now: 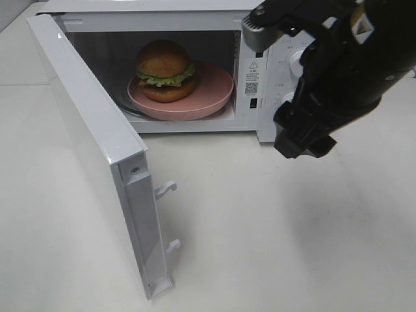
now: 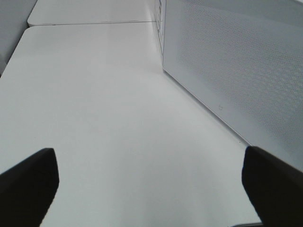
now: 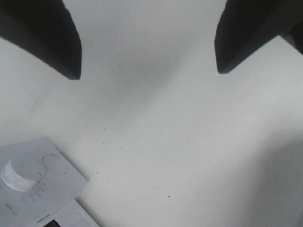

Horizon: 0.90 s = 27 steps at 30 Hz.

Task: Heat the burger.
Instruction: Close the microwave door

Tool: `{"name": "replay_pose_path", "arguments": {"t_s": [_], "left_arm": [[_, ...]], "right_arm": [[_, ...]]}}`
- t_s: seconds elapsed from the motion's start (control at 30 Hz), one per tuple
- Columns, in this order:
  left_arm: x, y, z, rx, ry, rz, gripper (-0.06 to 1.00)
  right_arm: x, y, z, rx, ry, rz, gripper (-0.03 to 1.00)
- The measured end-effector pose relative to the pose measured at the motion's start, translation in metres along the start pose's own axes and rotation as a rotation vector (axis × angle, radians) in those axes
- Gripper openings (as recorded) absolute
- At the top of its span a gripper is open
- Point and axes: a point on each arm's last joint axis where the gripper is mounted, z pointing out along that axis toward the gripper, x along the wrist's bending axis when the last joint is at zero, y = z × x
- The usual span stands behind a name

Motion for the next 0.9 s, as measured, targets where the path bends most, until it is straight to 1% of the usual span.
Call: {"name": "replay_pose_path", "arguments": {"t_s": [0.07,0.1,0.17,0.2,0.27,0.37,0.4,0.47,0.53,0.57,0.63,0.67,0.73,0.8,0.83,0.9], "left_arm": [[0.0,0.0,0.0,0.0,0.0,0.0,0.97],[0.0,0.0,0.0,0.0,0.0,0.0,0.97],[0.0,0.0,0.0,0.0,0.0,0.0,0.97],[0.0,0.0,0.0,0.0,0.0,0.0,0.97],[0.0,0.0,0.0,0.0,0.0,0.0,0.97],[0.0,0.0,0.0,0.0,0.0,0.0,0.97],[0.0,0.0,0.0,0.0,0.0,0.0,0.97],[0.0,0.0,0.0,0.0,0.0,0.0,0.97],[0.0,0.0,0.0,0.0,0.0,0.0,0.97],[0.0,0.0,0.0,0.0,0.0,0.0,0.97],[0.0,0.0,0.0,0.0,0.0,0.0,0.97],[0.0,0.0,0.0,0.0,0.0,0.0,0.97],[0.0,0.0,0.0,0.0,0.0,0.0,0.97],[0.0,0.0,0.0,0.0,0.0,0.0,0.97],[0.0,0.0,0.0,0.0,0.0,0.0,0.97],[0.0,0.0,0.0,0.0,0.0,0.0,0.97]], "right_arm": [[-0.001,-0.013,-0.019,-0.01,0.001,0.019,0.76],[-0.001,-0.013,-0.019,-0.01,0.001,0.019,0.76],[-0.001,-0.032,-0.032,0.003,-0.001,0.028,0.76],[-0.001,-0.032,-0.032,0.003,-0.001,0.028,0.76],[0.001,-0.059,-0.04,0.033,0.003,0.033,0.76],[0.002,-0.066,-0.042,0.034,0.004,0.036,0.76],[0.004,-0.079,-0.046,0.029,0.008,0.056,0.76],[0.005,-0.085,-0.048,0.026,0.009,0.064,0.76],[0.006,-0.101,-0.054,0.003,0.009,0.094,0.76],[0.006,-0.101,-0.054,0.003,0.009,0.094,0.76],[0.007,-0.12,-0.063,-0.013,0.006,0.13,0.76],[0.007,-0.12,-0.063,-0.013,0.006,0.13,0.76],[0.008,-0.135,-0.069,-0.02,0.003,0.147,0.76],[0.009,-0.139,-0.07,-0.02,0.002,0.157,0.76],[0.009,-0.15,-0.074,-0.037,0.001,0.176,0.76],[0.01,-0.154,-0.075,-0.043,0.002,0.182,0.76]]}}
